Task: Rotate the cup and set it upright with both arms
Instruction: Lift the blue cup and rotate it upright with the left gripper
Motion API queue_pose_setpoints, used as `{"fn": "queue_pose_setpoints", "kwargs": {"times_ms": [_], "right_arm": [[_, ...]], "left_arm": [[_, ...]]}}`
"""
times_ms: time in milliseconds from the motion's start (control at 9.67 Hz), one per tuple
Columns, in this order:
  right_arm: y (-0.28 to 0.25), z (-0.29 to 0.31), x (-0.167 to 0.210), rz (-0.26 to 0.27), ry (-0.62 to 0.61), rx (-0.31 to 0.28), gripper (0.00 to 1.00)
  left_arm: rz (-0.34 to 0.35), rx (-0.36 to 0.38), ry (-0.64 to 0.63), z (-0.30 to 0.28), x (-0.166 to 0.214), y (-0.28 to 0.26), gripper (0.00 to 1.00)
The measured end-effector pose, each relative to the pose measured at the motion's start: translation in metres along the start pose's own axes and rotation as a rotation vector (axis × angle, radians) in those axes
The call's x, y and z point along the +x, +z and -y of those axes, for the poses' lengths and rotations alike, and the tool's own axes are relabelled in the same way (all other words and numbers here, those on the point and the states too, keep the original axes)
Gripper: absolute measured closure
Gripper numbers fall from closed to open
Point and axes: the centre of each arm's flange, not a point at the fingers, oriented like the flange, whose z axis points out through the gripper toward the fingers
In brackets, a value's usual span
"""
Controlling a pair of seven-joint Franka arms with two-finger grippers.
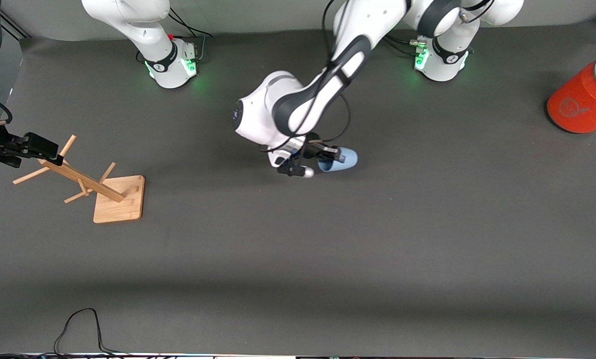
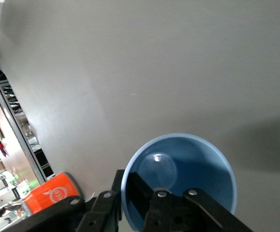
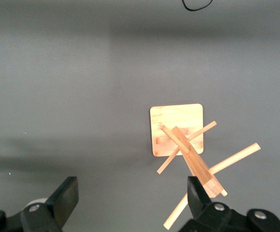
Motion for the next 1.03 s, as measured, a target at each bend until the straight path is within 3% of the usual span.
{"fn": "queue_pose_setpoints", "kwargs": {"times_ms": [207, 414, 517, 828, 1034], "right_arm": [[0.0, 0.003, 0.0, 0.0, -0.005, -0.003, 0.0], [0.0, 0.004, 0.0, 0.0, -0.006, -0.005, 0.0], [0.0, 0.003, 0.0, -0.001, -0.005, -0.005, 0.0], [-0.001, 0.003, 0.0, -0.002, -0.004, -0.005, 0.0], [-0.001, 0.002, 0.0, -0.003, -0.003, -0.005, 0.0]], "left_arm": [[0.003, -0.189, -0.079, 0.149, -0.001, -0.035, 0.91], [0.001, -0.369, -0.165, 0.303, -0.019, -0.031, 0.91], [0.0, -0.423, -0.191, 0.362, -0.035, -0.019, 0.91], [0.018, -0.551, -0.251, 0.469, -0.079, 0.034, 0.91], [-0.024, -0.599, -0.279, 0.497, -0.091, 0.084, 0.91]]}}
